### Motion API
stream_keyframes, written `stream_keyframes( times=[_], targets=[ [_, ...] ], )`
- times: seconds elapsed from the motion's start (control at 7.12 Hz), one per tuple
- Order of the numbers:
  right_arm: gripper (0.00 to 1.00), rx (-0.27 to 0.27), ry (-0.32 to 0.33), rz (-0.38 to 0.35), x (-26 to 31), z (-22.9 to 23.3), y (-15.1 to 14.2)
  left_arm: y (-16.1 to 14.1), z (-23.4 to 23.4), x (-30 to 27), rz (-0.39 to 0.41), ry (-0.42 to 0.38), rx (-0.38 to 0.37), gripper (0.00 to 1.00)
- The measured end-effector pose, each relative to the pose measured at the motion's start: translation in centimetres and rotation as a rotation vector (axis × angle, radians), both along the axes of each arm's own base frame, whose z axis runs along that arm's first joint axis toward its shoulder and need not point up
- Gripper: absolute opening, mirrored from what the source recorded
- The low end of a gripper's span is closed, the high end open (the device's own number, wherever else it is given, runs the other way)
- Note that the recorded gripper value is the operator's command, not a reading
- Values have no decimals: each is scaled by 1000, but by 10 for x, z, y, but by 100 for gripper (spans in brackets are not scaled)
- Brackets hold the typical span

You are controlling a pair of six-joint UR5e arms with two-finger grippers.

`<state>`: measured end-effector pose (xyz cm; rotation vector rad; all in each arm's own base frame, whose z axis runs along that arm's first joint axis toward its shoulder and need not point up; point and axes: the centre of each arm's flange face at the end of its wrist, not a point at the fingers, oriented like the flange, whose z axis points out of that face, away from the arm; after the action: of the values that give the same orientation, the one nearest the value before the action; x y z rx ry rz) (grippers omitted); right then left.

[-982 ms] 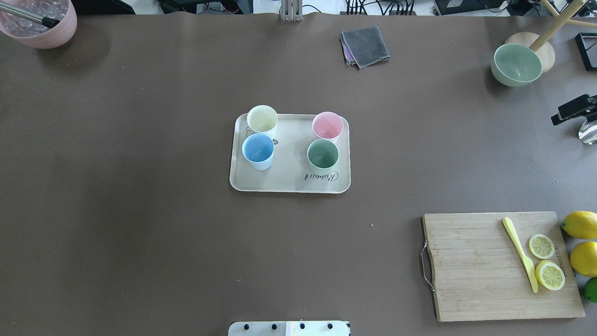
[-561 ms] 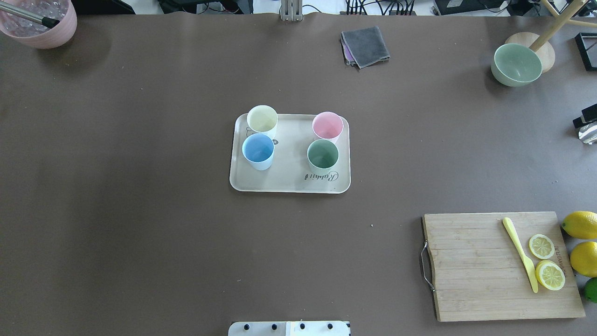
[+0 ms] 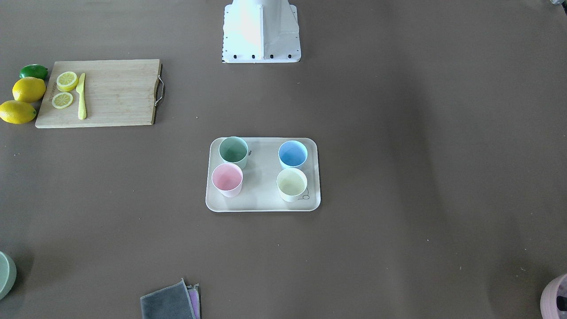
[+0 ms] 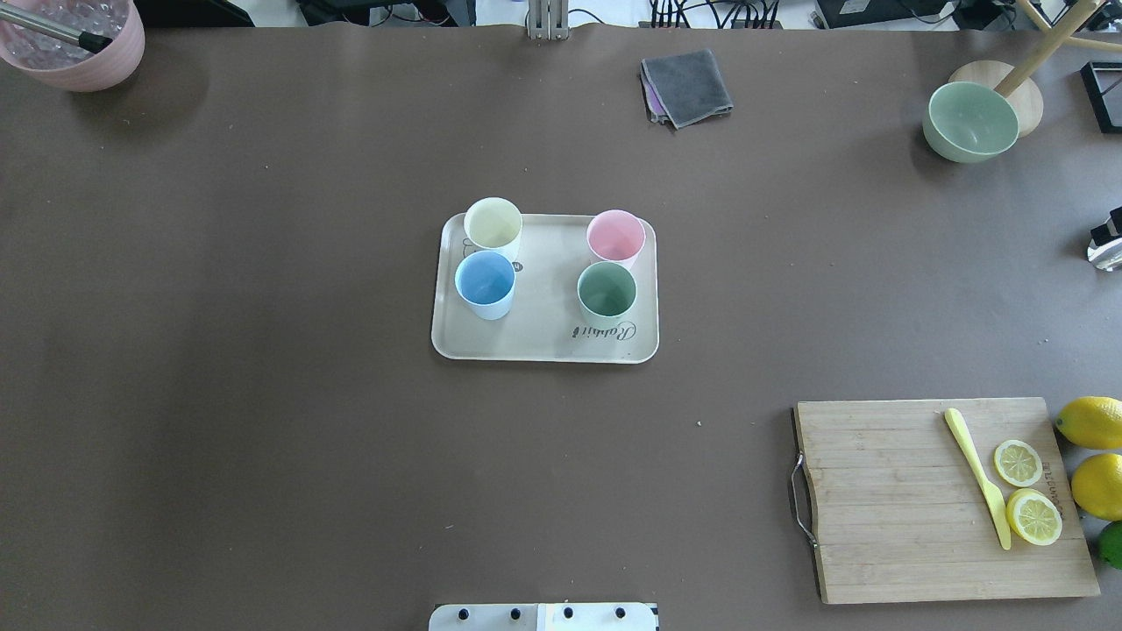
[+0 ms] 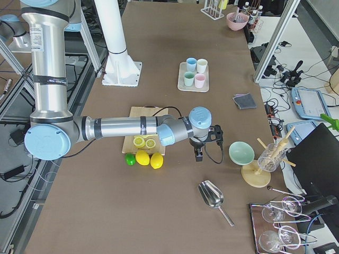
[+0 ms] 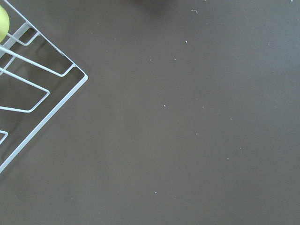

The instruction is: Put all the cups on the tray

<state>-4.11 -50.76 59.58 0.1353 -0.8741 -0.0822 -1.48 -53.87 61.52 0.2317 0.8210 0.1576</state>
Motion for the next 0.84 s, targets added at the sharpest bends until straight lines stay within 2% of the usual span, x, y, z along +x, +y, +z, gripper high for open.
stream_keyframes(
  times=[0.42,0.84],
  targets=[
    [100,27,4,-27,-1,2,-2,17,-3,1,9,8,8,98],
    [100,39,2,-29,-2,-1,-4,20,-10,1,11,5,24,98]
  ],
)
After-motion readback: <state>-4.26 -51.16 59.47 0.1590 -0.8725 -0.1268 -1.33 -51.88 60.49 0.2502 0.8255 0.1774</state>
